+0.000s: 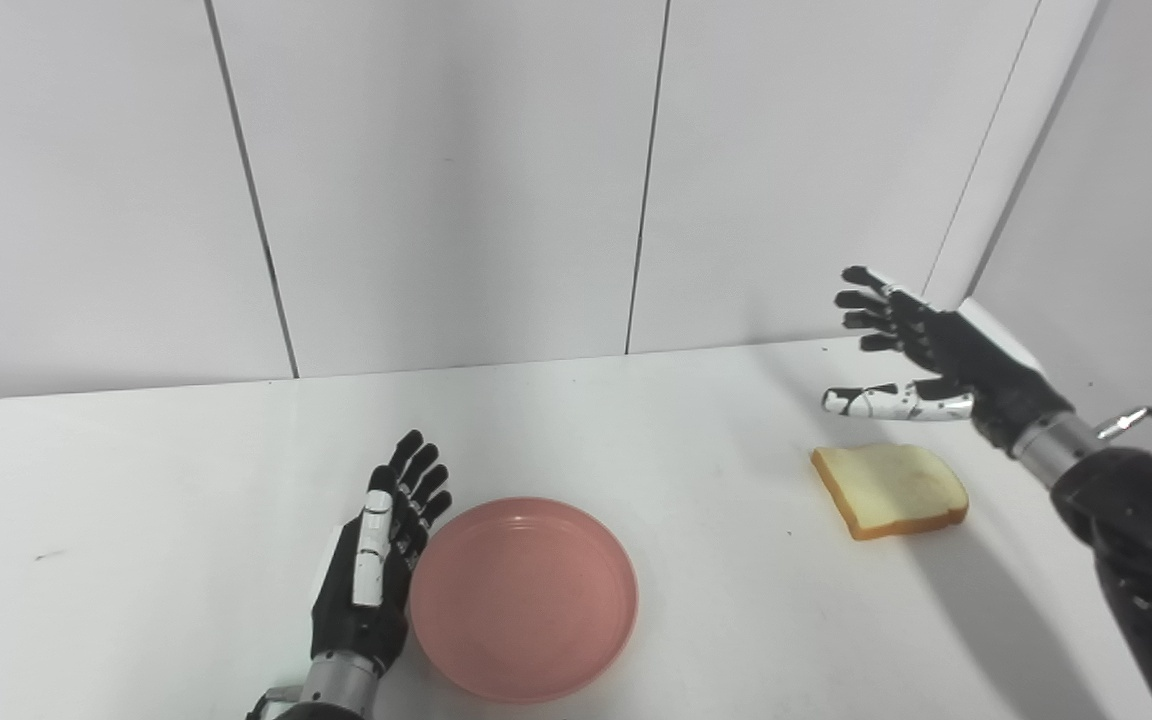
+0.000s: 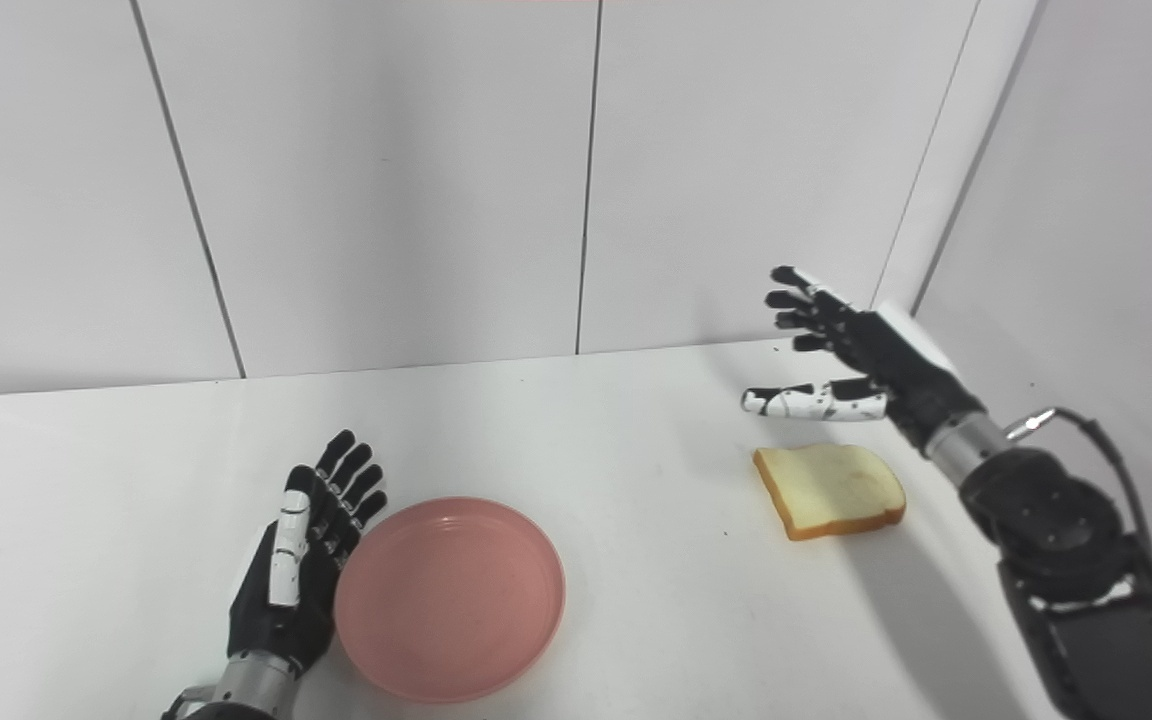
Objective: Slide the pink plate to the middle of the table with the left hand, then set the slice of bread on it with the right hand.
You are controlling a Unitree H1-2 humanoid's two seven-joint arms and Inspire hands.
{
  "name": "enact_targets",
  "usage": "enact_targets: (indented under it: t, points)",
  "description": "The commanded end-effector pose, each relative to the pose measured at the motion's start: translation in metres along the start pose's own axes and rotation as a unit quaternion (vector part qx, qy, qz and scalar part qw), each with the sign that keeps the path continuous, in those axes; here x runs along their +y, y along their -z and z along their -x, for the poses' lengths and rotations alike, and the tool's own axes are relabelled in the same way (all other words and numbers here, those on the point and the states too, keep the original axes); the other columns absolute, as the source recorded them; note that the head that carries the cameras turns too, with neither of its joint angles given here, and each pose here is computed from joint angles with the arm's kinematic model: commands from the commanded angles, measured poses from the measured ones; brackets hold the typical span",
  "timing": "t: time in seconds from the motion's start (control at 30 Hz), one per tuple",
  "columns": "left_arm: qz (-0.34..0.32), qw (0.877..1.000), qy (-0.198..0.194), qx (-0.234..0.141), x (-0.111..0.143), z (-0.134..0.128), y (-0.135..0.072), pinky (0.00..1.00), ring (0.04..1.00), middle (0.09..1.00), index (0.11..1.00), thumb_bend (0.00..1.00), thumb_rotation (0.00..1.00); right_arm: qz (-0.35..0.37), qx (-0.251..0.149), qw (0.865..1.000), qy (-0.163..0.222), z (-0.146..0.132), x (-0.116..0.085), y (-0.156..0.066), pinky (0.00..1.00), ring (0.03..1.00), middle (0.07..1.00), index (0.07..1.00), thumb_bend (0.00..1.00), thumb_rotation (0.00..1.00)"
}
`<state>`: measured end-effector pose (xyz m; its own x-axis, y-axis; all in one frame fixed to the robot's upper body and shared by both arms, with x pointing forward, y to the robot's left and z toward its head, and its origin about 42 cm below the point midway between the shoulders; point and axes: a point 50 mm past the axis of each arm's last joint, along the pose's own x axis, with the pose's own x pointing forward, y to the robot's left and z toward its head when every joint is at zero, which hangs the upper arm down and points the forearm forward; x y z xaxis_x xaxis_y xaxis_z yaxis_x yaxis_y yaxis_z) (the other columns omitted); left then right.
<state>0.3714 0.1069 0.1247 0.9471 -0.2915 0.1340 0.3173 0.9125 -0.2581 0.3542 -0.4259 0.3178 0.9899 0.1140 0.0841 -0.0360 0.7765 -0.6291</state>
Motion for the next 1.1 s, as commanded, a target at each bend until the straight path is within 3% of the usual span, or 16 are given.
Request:
enact_targets:
  t: [0.0,0.1,0.13,0.2,0.27,0.33,0.53,0.63,0.77,0.93,1.07]
  points:
    - [-0.006,1.0,0.008,-0.012,0.009,-0.001,-0.006,0.94,0.947,0.949,0.918,0.68,0.96,0.048,-0.025,0.999,0.002,-0.007,-0.015,-0.017,0.8,0.863,0.89,0.934,0.74,0.24]
    - [-0.006,1.0,0.008,-0.011,0.018,0.001,-0.01,0.94,0.949,0.953,0.925,0.67,0.96,0.091,0.009,0.996,-0.005,-0.012,-0.022,-0.012,0.78,0.879,0.91,0.927,0.81,0.21]
    - [-0.005,1.0,0.009,-0.012,0.02,0.001,-0.011,0.95,0.947,0.957,0.925,0.66,0.96,0.097,0.017,0.995,-0.008,-0.013,-0.023,-0.011,0.82,0.912,0.929,0.928,0.85,0.16]
    - [-0.004,1.0,0.009,-0.012,0.023,0.001,-0.013,0.95,0.943,0.954,0.923,0.66,0.96,0.107,0.034,0.993,-0.02,-0.016,-0.029,-0.008,0.86,0.936,0.929,0.93,0.89,0.16]
    - [-0.004,1.0,0.009,-0.012,0.025,0.002,-0.014,0.96,0.941,0.954,0.927,0.66,0.97,0.136,0.047,0.989,-0.031,-0.017,-0.034,-0.008,0.97,0.958,0.897,0.914,0.97,0.2]
    - [0.001,1.0,0.01,-0.012,0.027,0.002,-0.015,0.96,0.942,0.955,0.927,0.66,0.97,0.173,0.06,0.982,-0.044,-0.018,-0.041,-0.01,0.99,0.973,0.901,0.913,0.99,0.24]
    - [0.013,1.0,0.011,-0.015,0.032,0.002,-0.018,0.97,0.945,0.952,0.924,0.64,0.96,0.23,0.089,0.966,-0.078,-0.022,-0.051,-0.017,1.0,0.999,0.96,0.926,1.0,0.24]
    - [0.011,1.0,0.011,-0.019,0.033,0.001,-0.019,0.96,0.945,0.955,0.921,0.64,0.96,0.263,0.105,0.954,-0.096,-0.024,-0.051,-0.019,0.94,0.998,0.994,0.957,1.0,0.23]
    - [0.011,1.0,0.007,-0.02,0.033,0.002,-0.02,0.95,0.932,0.95,0.918,0.64,0.97,0.332,0.121,0.929,-0.108,-0.027,-0.049,-0.023,0.88,0.987,0.995,0.971,1.0,0.25]
    - [0.015,1.0,0.012,-0.02,0.032,0.002,-0.02,0.96,0.943,0.958,0.923,0.64,0.96,0.382,0.145,0.904,-0.131,-0.032,-0.046,-0.026,0.98,1.0,1.0,0.997,1.0,0.24]
    - [0.016,1.0,0.013,-0.02,0.03,0.003,-0.02,0.96,0.941,0.954,0.919,0.64,0.96,0.401,0.154,0.89,-0.15,-0.036,-0.043,-0.027,1.0,1.0,1.0,0.999,1.0,0.24]
